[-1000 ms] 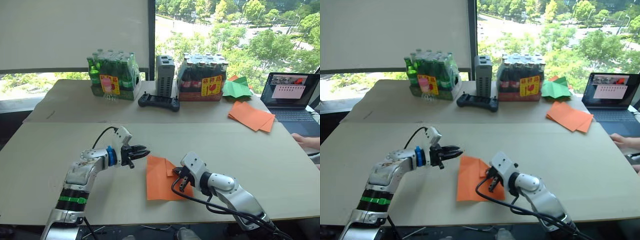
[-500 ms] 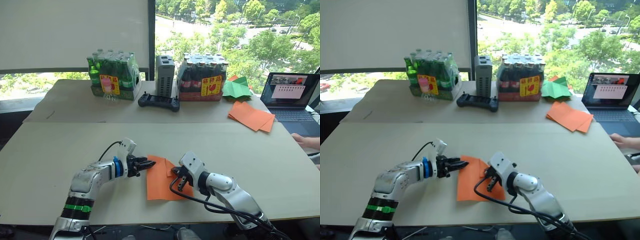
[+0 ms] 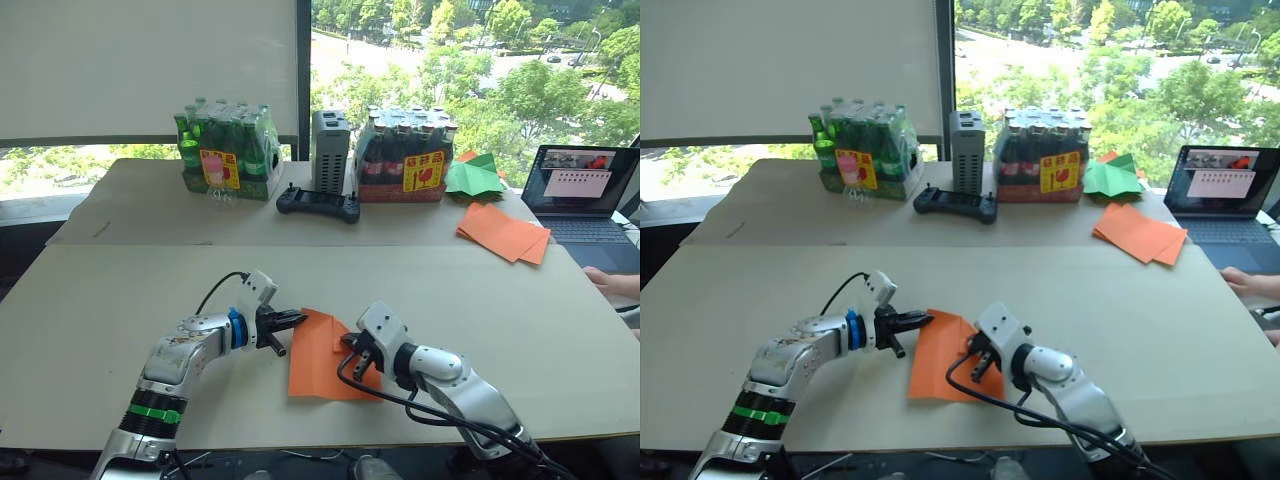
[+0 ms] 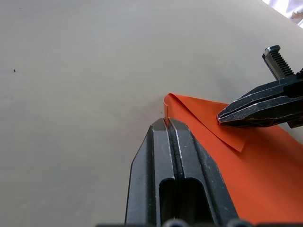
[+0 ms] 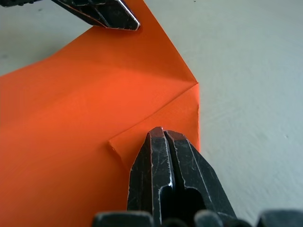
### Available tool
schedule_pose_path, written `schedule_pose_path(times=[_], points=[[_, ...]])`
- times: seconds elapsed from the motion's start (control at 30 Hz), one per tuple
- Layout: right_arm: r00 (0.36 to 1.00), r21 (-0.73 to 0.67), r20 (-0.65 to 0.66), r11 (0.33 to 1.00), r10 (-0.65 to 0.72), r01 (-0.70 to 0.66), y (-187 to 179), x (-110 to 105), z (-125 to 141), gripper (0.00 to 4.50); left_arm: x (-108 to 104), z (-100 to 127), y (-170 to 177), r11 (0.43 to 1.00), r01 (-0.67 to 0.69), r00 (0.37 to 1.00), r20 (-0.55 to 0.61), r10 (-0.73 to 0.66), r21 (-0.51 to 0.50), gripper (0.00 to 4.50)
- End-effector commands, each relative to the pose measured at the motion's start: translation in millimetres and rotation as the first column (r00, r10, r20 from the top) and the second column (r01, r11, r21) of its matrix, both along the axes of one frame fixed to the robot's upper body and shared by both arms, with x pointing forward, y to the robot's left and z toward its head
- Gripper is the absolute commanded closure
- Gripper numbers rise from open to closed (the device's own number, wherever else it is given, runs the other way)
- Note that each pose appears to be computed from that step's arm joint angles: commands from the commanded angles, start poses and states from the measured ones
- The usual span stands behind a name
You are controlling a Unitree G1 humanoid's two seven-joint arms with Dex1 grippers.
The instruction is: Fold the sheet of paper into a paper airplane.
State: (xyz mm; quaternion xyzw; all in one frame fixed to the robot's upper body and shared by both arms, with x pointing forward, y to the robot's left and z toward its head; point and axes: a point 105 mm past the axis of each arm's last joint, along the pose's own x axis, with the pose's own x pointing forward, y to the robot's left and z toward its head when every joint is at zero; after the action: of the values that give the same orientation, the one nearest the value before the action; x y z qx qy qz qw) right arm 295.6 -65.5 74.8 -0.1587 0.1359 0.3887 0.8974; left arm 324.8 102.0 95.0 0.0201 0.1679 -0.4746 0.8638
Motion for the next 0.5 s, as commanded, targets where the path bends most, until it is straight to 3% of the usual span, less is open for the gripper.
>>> schedule_pose_path(times=[0.03, 0.3, 0.5], points=[[0.999, 0.075, 0.012, 0.996, -0.052, 0.051, -2, 7, 12, 4.50, -2, 17, -14, 0.991, 0.096, 0.981, 0.161, -0.110, 0.093, 4.48], [0.996, 0.162, 0.013, 0.983, -0.086, 0.083, -6, 15, 27, 4.50, -15, -8, -23, 0.930, 0.226, 0.931, 0.217, -0.294, 0.289, 4.48], [0.994, 0.177, 0.022, 0.979, -0.105, 0.100, -9, 17, 28, 4.50, -12, -8, -30, 0.893, 0.244, 0.873, 0.315, -0.372, 0.378, 4.48]])
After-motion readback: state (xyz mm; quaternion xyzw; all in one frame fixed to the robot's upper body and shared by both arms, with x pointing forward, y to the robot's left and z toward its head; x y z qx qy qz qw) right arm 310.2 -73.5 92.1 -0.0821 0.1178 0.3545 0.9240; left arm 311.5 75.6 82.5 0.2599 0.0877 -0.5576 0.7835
